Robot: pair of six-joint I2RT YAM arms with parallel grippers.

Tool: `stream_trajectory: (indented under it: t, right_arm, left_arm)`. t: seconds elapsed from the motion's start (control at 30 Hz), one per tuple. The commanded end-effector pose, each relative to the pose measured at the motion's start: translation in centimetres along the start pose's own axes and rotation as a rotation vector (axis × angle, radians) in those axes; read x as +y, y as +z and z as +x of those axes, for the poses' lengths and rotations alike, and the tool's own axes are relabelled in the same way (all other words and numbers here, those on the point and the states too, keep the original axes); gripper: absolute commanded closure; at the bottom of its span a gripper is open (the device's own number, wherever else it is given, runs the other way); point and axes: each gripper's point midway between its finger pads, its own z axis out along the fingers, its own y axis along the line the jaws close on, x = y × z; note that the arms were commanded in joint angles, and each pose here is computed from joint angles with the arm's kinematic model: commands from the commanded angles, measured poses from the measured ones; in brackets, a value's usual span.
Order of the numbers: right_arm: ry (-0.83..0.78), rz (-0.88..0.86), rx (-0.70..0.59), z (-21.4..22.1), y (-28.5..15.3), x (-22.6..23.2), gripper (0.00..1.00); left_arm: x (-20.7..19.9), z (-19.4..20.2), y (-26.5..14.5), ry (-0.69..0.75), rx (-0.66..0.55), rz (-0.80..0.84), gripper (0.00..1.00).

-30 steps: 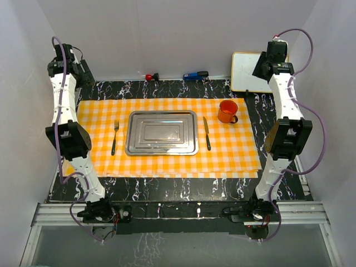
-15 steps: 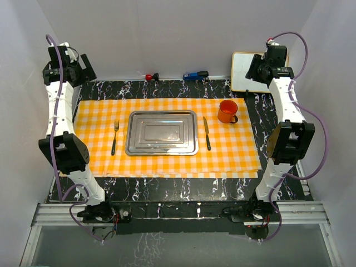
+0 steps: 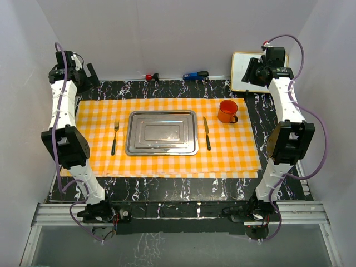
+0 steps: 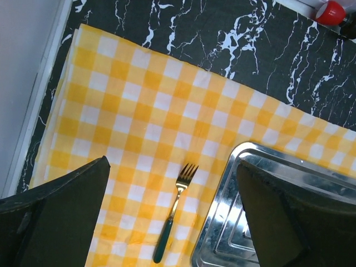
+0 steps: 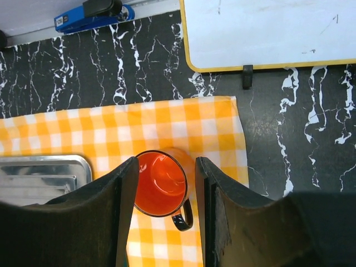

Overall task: Set the dinner table for one person
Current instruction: Reset both arms

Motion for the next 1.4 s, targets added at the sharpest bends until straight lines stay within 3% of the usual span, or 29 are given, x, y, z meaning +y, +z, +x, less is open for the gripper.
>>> stream_trajectory:
  t: [0.0, 0.03, 0.07, 0.1, 0.5, 0.93, 1.13, 1.37]
  right_arm:
    - [-0.03, -0.004, -0.061, -1.7, -1.9, 0.6, 0.51]
    - [-0.034, -0.021, -0.055, -1.7, -2.0, 0.9, 0.39]
    - [-0.04, -0.041, -0.045, -1.6, -1.9, 1.2, 0.11]
    - [-0.039, -0.056, -0.038, -1.5, -1.8, 1.5, 0.03]
    - [-0.034, -0.033, -0.083, -2.4, -1.9, 1.2, 0.02]
    - [-0.084, -0.056, -0.112, -2.1, -2.2, 1.3, 0.02]
    - [-0.095, -0.036, -0.122, -1.5, -2.6, 0.9, 0.02]
    - [-0.113, 0.022, -0.323, 0.0, -8.1, 0.1, 0.02]
  left_arm:
    - [-0.9, -0.4, -1.3, -0.012, -0.007, 0.046, 0.01]
    - [-1.0, -0.4, -1.3, -0.019, -0.01, 0.048, 0.01]
    - [-0.9, -0.4, -1.3, -0.022, -0.013, 0.044, 0.01]
    - [-0.7, -0.3, -1.3, -0.027, -0.012, 0.035, 0.01]
    - [-0.2, -1.2, -3.2, 0.003, -0.151, 0.026, 0.01]
    - [-0.1, -0.4, -2.6, 0.013, -0.14, 0.029, 0.01]
    - [-1.4, 0.0, -3.3, 0.036, -0.177, 0.116, 0.01]
    - [-0.8, 2.3, -6.1, -0.035, -0.32, 0.126, 0.01]
